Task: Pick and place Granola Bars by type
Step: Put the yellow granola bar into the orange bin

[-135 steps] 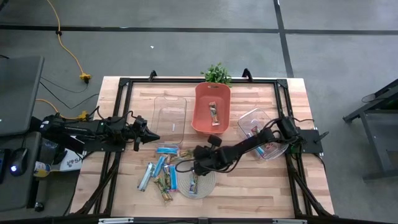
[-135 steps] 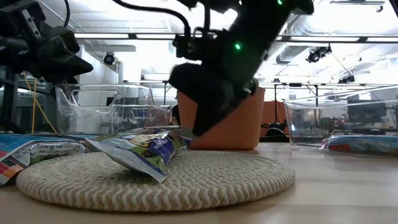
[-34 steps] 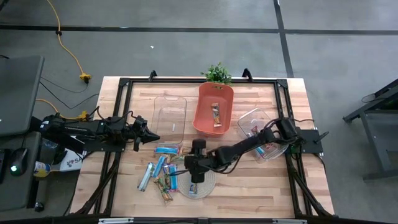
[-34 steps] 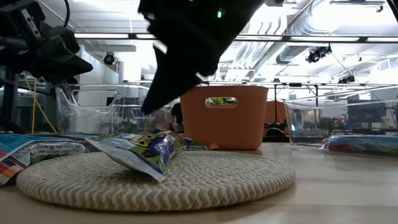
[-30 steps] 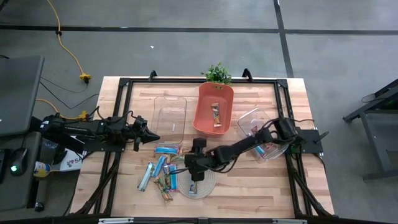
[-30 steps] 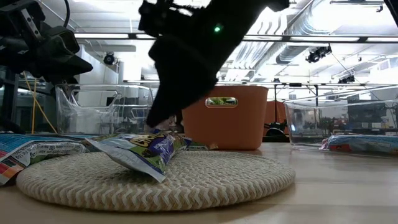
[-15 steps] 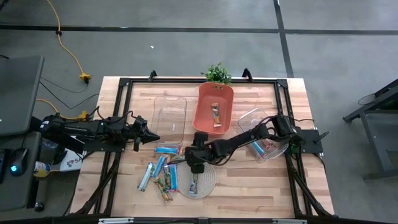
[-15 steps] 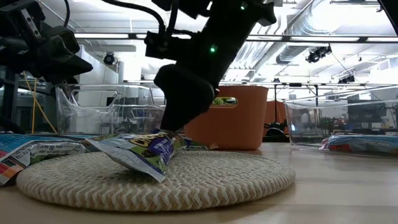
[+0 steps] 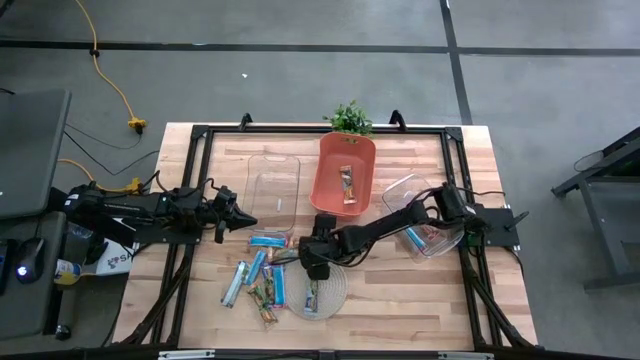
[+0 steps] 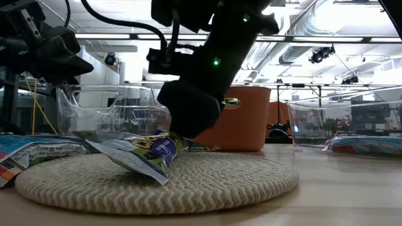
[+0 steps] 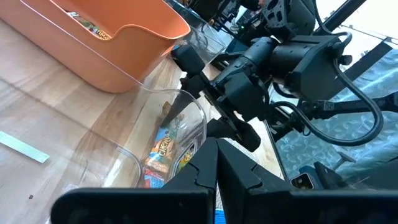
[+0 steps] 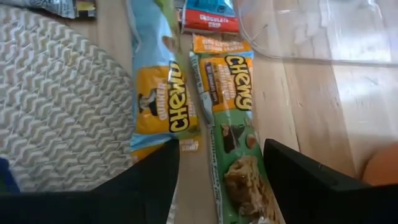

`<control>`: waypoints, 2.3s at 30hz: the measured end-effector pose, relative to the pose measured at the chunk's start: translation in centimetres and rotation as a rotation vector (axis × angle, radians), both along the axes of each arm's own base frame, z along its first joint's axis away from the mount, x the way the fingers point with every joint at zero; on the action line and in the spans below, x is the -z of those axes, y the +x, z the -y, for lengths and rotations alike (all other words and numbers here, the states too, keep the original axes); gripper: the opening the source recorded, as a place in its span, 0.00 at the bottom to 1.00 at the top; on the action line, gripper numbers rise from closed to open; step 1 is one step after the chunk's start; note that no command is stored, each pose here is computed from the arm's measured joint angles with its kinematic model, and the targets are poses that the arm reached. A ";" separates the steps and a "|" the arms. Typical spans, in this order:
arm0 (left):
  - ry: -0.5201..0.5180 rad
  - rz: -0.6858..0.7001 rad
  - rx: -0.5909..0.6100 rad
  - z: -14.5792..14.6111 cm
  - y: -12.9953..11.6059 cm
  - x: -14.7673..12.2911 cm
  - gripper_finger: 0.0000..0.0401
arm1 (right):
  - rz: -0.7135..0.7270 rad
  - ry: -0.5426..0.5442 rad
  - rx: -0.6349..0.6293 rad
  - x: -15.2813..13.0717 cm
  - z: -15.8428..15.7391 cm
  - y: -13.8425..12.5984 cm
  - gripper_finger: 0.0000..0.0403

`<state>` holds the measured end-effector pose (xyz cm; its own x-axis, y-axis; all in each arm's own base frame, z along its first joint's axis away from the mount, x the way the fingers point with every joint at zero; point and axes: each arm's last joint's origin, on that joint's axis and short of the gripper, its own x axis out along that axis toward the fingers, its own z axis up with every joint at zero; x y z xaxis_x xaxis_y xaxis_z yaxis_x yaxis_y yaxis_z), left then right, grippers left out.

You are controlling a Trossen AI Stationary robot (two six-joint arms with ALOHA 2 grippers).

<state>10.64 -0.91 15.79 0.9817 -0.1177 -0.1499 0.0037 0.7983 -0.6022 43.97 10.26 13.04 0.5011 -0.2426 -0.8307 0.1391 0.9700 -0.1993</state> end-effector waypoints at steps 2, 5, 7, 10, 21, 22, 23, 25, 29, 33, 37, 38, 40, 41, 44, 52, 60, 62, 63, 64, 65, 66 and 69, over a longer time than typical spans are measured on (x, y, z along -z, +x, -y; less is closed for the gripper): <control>-0.001 0.000 0.003 0.0 0.0 0.0 0.00 | 0.005 0.004 0.023 0.1 0.0 0.0 0.55; -0.003 0.002 0.016 0.0 0.0 0.0 0.00 | 0.012 0.010 0.050 0.1 0.2 0.0 0.54; -0.003 0.002 0.019 0.1 0.0 0.0 0.00 | 0.012 0.019 0.068 0.2 0.5 0.1 0.53; -0.003 0.002 0.018 0.1 0.0 0.0 0.00 | 0.010 0.063 0.095 0.2 1.0 0.2 0.50; -0.003 0.001 0.018 0.1 0.0 0.0 0.00 | 0.004 0.167 0.142 0.3 1.9 0.4 0.33; -0.003 0.001 0.018 0.1 0.0 0.0 0.00 | 0.004 0.167 0.142 0.3 1.9 0.4 0.32; -0.003 0.001 0.018 0.1 0.0 0.0 0.00 | 0.004 0.166 0.143 0.3 1.9 0.4 0.30; -0.003 0.001 0.018 0.1 0.0 0.0 0.00 | 0.006 0.167 0.146 0.3 1.8 0.4 0.27; -0.003 0.001 0.018 0.1 0.0 0.0 0.00 | 0.010 0.159 0.165 0.1 1.6 0.2 0.21; -0.003 0.001 0.018 0.1 0.0 0.0 0.00 | 0.021 0.150 0.171 -0.5 1.7 0.1 0.16; -0.003 0.000 0.018 0.1 0.0 0.0 0.00 | 0.029 0.158 0.167 -1.0 1.7 0.0 0.15; -0.003 0.000 0.018 0.1 0.0 0.0 0.00 | 0.031 0.165 0.164 -1.2 1.6 0.0 0.15; -0.003 0.001 0.018 0.0 0.0 0.0 0.00 | 0.053 0.178 0.161 -1.6 1.6 0.1 0.15; -0.003 0.000 0.018 0.1 0.0 0.0 0.00 | 0.059 0.183 0.161 -1.9 1.6 0.1 0.15; -0.003 0.000 0.018 0.0 0.0 0.0 0.00 | 0.090 0.193 0.149 -2.7 1.2 0.1 0.15; -0.002 0.000 0.016 0.0 0.0 0.0 0.00 | 0.161 0.214 0.095 -5.4 -0.5 -0.5 0.14; -0.002 0.000 0.014 0.0 0.0 0.0 0.00 | 0.299 0.161 0.121 -9.0 -2.0 -1.6 0.14; -0.002 0.000 0.014 0.0 0.0 0.0 0.00 | 0.359 0.125 0.173 -10.4 -1.6 -2.0 0.14; -0.002 0.000 0.014 0.0 0.0 0.0 0.00 | 0.390 0.106 0.209 -11.0 -1.4 -2.1 0.14; -0.002 0.000 0.014 0.0 0.0 0.0 0.00 | 0.419 0.092 0.245 -11.7 -1.1 -2.3 0.14; -0.002 0.000 0.014 0.0 0.0 0.0 0.00 | 0.439 0.075 0.273 -12.3 -0.8 -2.5 0.14; -0.002 0.000 0.013 0.0 0.0 0.0 0.00 | 0.465 0.058 0.310 -12.8 -0.4 -2.7 0.15; -0.002 0.000 0.014 0.0 0.0 0.0 0.00 | 0.532 0.015 0.422 -14.4 0.8 -3.3 0.14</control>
